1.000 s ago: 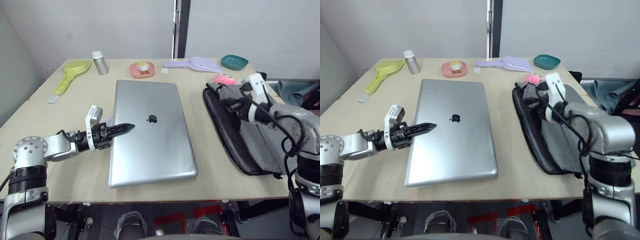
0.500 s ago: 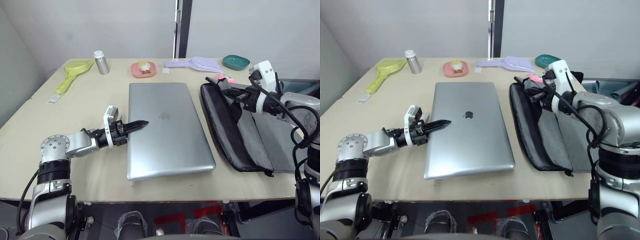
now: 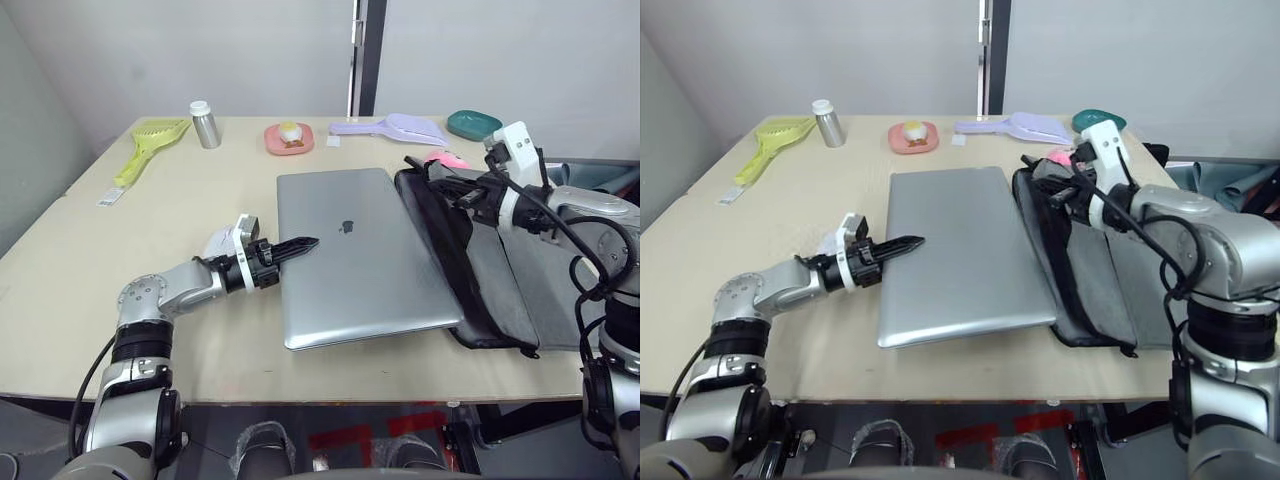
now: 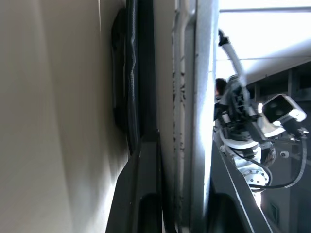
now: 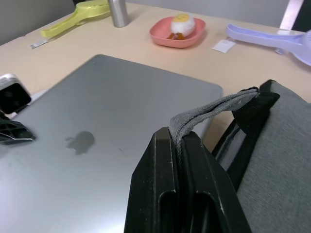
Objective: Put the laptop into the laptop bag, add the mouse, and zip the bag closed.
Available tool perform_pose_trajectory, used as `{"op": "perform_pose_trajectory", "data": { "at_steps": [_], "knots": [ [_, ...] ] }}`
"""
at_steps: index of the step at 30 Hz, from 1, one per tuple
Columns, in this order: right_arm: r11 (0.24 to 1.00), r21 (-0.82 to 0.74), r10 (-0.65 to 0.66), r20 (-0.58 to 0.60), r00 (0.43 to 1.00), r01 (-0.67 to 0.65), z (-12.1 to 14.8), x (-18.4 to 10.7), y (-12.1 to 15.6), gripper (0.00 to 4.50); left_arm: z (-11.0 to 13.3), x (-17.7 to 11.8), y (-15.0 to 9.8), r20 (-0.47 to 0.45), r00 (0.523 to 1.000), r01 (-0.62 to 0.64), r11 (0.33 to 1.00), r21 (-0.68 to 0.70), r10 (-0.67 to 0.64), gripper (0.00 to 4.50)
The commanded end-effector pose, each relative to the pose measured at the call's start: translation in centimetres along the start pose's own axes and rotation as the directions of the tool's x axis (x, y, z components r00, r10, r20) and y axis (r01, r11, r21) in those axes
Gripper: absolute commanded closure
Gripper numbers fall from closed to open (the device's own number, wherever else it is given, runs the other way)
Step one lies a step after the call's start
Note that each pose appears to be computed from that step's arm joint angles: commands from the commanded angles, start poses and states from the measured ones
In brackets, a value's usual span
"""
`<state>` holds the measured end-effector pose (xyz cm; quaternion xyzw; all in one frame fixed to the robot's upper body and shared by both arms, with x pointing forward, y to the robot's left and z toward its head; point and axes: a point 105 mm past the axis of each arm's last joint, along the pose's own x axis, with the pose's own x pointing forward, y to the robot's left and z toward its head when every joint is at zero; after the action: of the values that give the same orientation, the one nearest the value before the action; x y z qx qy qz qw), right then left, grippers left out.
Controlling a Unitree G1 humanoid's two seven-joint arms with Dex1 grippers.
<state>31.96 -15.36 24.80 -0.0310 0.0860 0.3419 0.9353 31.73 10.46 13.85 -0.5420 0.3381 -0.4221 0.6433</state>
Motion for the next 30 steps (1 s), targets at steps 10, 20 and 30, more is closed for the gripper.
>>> {"op": "perform_pose_trajectory", "data": {
  "at_steps": [10, 20, 30],
  "knots": [
    [0.992, -0.013, 0.129, 0.119, 0.985, -0.128, 2.0, 1.2, 5.1, 4.47, 0.7, 2.0, -1.8, 0.023, 0.996, 0.081, 0.997, 0.018, -0.082, 4.19],
    [0.96, 0.055, 0.263, 0.175, 0.949, -0.276, 2.1, 3.2, 9.6, 4.47, -0.8, 3.8, -0.5, -0.012, 1.0, 0.011, 0.998, 0.061, -0.011, 4.19],
    [0.936, 0.107, 0.317, 0.164, 0.934, -0.336, 1.1, 4.6, 11.6, 4.47, -1.3, 6.8, 0.2, 0.006, 0.998, -0.06, 0.992, 0.111, 0.06, 4.19]
  ]
}}
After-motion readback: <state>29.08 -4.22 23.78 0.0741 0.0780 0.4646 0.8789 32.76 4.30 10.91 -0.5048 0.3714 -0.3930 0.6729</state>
